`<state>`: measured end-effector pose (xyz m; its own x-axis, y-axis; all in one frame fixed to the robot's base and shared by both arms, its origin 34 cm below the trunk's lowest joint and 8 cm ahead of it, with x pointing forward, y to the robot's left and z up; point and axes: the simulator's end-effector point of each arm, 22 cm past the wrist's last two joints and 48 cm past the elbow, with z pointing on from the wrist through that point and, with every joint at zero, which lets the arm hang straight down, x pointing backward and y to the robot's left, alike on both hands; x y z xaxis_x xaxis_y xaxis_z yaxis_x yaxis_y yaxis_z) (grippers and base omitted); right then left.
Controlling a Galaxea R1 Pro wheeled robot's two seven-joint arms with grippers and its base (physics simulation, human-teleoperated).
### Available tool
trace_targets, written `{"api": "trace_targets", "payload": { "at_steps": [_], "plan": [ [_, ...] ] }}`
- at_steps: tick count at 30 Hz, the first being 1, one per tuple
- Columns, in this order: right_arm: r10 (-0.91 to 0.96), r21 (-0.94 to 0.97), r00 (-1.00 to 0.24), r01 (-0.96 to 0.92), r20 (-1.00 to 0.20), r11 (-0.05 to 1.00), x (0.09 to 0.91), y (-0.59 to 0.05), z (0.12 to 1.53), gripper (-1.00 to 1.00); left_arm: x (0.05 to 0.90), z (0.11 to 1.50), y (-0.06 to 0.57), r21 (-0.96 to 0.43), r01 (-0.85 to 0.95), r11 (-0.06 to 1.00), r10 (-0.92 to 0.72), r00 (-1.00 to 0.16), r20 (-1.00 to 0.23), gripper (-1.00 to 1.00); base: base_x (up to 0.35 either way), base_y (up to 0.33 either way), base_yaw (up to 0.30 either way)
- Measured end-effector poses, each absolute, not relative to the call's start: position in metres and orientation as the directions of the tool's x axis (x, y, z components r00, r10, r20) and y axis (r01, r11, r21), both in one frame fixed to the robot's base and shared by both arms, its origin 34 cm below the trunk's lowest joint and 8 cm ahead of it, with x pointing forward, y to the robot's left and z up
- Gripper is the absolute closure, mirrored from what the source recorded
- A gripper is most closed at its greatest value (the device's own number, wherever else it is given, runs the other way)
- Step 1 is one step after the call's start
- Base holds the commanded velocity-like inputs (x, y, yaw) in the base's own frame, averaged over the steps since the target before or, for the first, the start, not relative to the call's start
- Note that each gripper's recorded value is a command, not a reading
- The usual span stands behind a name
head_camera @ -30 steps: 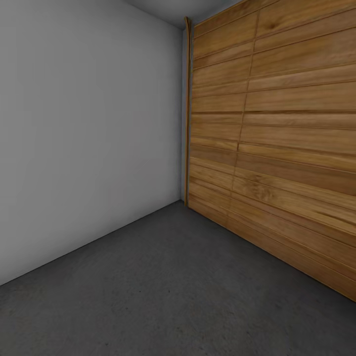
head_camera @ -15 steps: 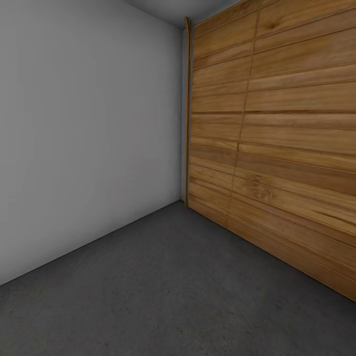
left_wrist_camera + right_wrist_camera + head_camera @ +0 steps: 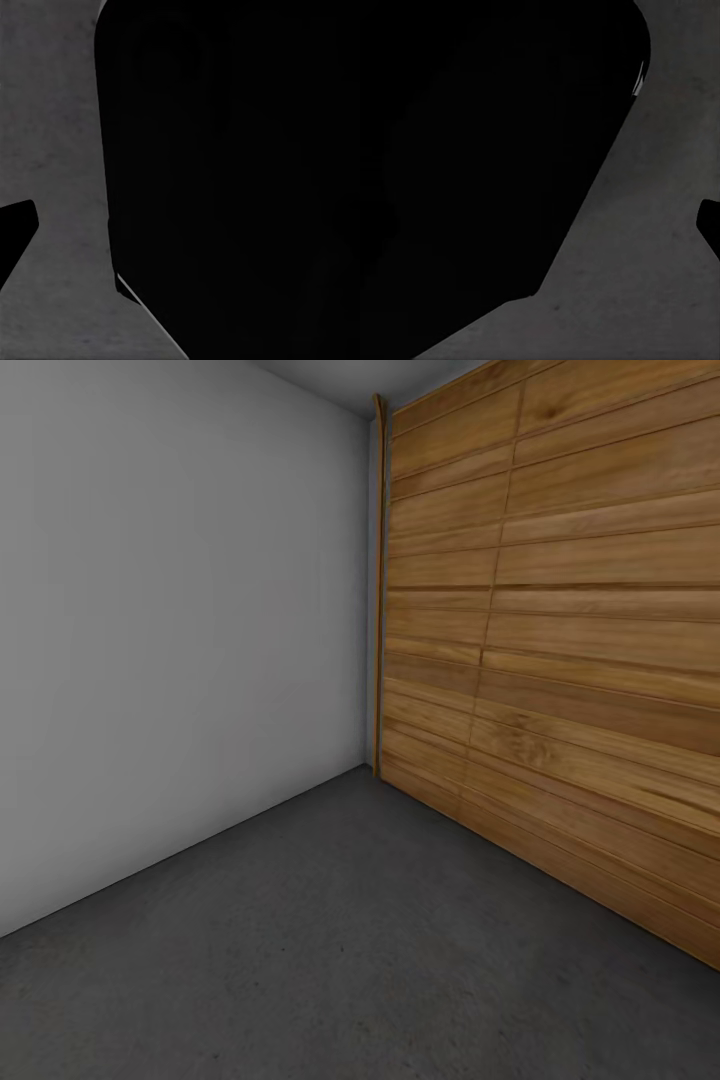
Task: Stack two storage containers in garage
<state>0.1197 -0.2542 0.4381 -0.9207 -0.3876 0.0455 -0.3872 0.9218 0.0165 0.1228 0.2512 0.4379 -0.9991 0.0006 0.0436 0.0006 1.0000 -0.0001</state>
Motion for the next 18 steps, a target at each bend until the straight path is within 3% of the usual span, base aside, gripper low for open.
{"api": "trace_targets", "payload": {
  "at_steps": [18],
  "plan": [
    [-0.39, 0.016, -0.92, -0.39, 0.045, 0.921, 0.1198, -0.2543, 0.4381, -1.0, 0.1222, 0.438, 0.2517, 0.001, 0.001, 1.0, 0.001, -0.999, 0.045, -1.0, 0.0, 0.0, 0.0]
  ]
}}
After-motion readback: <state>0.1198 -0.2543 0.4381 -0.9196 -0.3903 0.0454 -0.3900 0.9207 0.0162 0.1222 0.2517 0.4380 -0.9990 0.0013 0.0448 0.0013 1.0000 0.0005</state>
